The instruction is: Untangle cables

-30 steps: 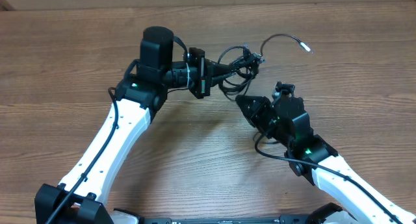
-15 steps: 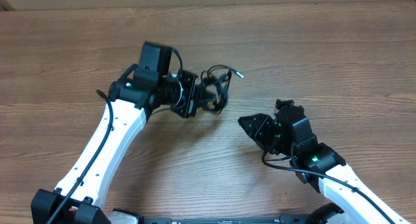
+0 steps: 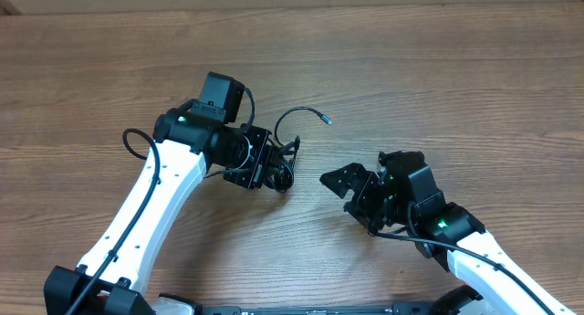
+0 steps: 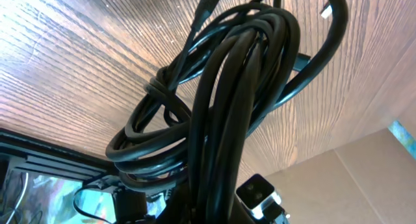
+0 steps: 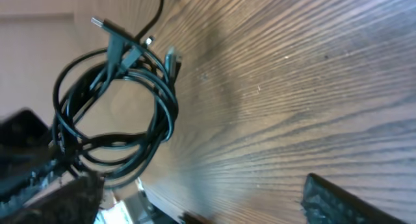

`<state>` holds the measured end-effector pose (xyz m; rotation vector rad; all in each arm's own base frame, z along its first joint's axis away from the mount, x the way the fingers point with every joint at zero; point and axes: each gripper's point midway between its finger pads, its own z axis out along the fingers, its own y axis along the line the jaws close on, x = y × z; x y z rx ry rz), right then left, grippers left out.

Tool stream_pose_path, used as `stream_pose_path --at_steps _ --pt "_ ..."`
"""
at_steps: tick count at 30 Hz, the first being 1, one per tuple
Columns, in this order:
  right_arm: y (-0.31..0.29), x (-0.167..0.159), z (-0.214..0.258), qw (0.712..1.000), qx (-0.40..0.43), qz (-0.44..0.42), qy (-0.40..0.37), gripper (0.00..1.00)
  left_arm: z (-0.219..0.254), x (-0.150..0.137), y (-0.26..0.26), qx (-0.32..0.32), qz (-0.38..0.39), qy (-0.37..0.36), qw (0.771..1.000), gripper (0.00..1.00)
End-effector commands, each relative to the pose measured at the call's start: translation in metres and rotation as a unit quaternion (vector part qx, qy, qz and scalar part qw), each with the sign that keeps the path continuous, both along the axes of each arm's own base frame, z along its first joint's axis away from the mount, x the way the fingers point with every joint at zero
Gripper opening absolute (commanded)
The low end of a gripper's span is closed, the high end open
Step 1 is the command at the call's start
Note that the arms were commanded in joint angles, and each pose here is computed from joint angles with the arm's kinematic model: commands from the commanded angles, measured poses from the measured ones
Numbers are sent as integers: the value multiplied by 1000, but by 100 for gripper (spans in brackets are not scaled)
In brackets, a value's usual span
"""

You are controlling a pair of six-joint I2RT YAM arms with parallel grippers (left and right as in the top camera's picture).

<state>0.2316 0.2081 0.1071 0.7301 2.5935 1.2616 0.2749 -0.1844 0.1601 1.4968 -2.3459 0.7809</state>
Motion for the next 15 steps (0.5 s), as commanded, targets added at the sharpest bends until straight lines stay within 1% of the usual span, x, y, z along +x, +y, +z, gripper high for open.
stream_pose_path --at_steps 1,7,13,15 --pt "2 -3 3 1000 10 7 -2 100 15 0 -4 1 -15 -32 999 5" --pt "2 -2 4 1000 11 7 -4 100 14 -2 -5 2 -17 -29 999 4" --pt "-1 1 3 1000 1 -3 -9 100 10 -12 -1 11 -23 -8 1000 4" --pt "-2 2 2 1000 -1 -6 -10 99 10 -14 -1 11 -26 -6 1000 4"
